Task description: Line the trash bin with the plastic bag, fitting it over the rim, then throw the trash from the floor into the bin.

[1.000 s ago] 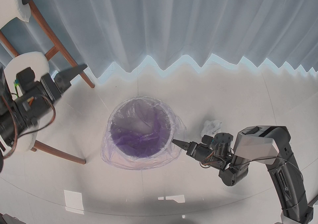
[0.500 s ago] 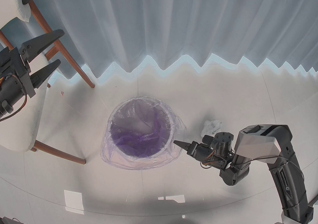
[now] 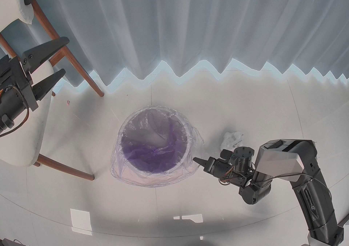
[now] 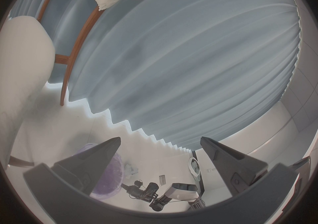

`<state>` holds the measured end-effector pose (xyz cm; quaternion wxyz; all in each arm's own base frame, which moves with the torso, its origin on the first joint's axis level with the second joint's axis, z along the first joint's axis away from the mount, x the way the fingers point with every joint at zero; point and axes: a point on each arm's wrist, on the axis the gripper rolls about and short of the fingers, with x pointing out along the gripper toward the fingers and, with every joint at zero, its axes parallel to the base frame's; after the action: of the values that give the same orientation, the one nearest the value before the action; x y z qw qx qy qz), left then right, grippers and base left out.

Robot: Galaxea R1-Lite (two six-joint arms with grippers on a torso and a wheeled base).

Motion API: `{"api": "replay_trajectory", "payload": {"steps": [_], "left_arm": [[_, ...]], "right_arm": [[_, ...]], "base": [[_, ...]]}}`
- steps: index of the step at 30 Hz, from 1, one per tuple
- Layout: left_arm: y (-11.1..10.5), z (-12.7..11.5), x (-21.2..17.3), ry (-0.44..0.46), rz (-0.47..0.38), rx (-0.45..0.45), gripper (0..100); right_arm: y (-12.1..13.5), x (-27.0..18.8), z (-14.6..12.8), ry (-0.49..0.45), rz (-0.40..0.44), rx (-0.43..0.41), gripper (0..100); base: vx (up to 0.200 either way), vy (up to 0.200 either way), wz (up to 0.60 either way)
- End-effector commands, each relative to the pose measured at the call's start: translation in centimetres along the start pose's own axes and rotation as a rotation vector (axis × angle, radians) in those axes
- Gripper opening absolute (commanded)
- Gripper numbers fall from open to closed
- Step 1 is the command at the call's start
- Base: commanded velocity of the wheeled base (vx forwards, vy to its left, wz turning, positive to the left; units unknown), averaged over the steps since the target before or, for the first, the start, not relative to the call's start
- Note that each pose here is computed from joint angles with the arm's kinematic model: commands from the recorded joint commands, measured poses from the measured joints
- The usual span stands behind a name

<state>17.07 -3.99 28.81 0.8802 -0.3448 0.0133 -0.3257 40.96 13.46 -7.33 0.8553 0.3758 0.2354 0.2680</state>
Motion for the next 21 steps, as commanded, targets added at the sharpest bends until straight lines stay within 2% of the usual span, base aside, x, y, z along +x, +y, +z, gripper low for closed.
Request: {"api": "replay_trajectory", "payload": {"steps": [1, 4, 10, 12, 16, 21], "left_arm": [[0.2, -0.4, 0.0, 0.014, 0.003, 0.004, 100], [0.3, -0.5, 0.0, 0.019, 0.007, 0.008, 100], [0.8, -1.0, -0.1, 0.035, 0.023, 0.067, 100], [0.8, -1.1, -0.1, 0.037, 0.022, 0.070, 100], [0.9, -1.2, 0.0, 0.041, 0.026, 0.074, 100], [1.1, -1.6, 0.0, 0.059, 0.027, 0.069, 100]], "right_arm": [[-0.6, 0.2, -0.4, 0.007, -0.006, -0.002, 0], [-0.5, 0.4, -0.3, 0.004, -0.001, -0.010, 0], [-0.5, 0.9, 0.0, 0.010, -0.038, -0.124, 0], [-0.5, 0.9, 0.1, 0.009, -0.044, -0.142, 0], [-0.3, 1.2, 0.0, -0.005, -0.085, -0.229, 0], [-0.4, 1.2, 0.0, -0.012, -0.098, -0.268, 0]], "base": [[0.000, 0.000, 0.00], [0.000, 0.000, 0.00], [0.000, 0.000, 0.00], [0.000, 0.000, 0.00], [0.000, 0.000, 0.00], [0.000, 0.000, 0.00]]}}
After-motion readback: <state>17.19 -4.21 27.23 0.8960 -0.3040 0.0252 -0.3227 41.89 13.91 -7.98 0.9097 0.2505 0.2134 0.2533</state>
